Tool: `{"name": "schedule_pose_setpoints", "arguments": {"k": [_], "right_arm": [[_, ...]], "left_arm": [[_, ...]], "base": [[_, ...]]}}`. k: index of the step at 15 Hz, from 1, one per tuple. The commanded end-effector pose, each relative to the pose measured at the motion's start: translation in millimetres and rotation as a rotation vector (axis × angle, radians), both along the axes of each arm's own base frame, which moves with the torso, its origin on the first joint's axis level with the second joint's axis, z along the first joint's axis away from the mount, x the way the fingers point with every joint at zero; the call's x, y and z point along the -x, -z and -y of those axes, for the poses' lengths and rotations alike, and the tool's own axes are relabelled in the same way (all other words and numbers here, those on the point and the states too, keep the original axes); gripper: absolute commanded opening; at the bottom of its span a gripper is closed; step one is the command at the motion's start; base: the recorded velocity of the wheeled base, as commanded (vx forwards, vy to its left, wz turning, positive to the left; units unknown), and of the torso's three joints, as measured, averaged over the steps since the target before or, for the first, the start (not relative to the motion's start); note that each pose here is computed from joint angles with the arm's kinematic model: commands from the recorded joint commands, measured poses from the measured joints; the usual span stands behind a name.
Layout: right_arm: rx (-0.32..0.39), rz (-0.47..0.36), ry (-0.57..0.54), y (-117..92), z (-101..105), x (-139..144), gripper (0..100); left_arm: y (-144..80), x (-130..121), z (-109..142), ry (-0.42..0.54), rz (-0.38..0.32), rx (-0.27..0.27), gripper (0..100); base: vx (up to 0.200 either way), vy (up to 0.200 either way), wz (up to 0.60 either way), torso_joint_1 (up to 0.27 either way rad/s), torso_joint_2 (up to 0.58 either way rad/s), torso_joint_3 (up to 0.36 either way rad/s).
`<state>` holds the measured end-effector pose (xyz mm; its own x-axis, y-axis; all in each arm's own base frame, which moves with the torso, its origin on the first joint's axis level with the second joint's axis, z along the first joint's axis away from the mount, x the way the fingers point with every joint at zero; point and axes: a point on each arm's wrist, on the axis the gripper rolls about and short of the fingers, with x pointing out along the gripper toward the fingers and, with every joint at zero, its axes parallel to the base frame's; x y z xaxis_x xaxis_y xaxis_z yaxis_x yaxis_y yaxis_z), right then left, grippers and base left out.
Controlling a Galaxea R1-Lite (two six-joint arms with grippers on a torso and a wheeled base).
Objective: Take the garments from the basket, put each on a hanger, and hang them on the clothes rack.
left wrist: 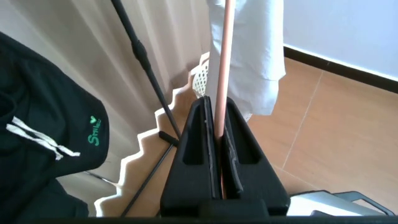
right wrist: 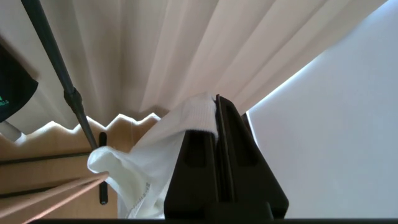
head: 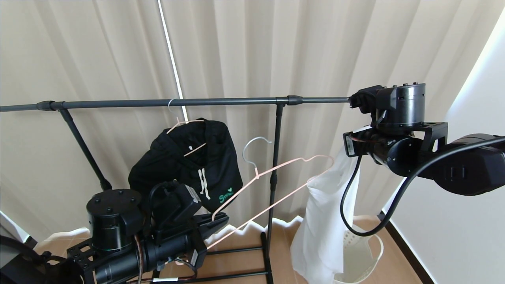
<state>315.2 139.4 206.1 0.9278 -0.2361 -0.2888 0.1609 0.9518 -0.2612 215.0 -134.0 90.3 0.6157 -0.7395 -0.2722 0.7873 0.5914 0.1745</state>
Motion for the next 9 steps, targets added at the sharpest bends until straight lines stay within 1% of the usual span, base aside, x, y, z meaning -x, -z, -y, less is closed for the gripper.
{"name": "schedule_pose_setpoints", "arguments": {"k": [1,2,4,9], "right_arm": [[0.002,-0.004,0.0,1.6,-0.5,-0.7,0],[0.003,-0.005,-0.002,2.1,-1.1,-0.7,0],[0.004,-0.007,-0.002,2.5,-1.0,-0.6,0],[0.01,-0.009,-0.004,4.0,-5.5,2.7,0]], "left_arm": [[0.9,-1.6,2.7,0.009,-0.002,0.002,0],[-0.3,-0.9,5.9,0.033,-0.001,0.01,0],[-1.7,-1.3,10.3,0.046,0.004,0.017,0],[-5.1,-16.6,22.0,0.023,-0.009,0.069,0]], "base": [[0.0,0.0,0.0,0.0,0.0,0.0],[0.0,0.0,0.0,0.0,0.0,0.0],[0.0,0.0,0.0,0.0,0.0,0.0],[0.0,0.0,0.0,0.0,0.0,0.0]]}}
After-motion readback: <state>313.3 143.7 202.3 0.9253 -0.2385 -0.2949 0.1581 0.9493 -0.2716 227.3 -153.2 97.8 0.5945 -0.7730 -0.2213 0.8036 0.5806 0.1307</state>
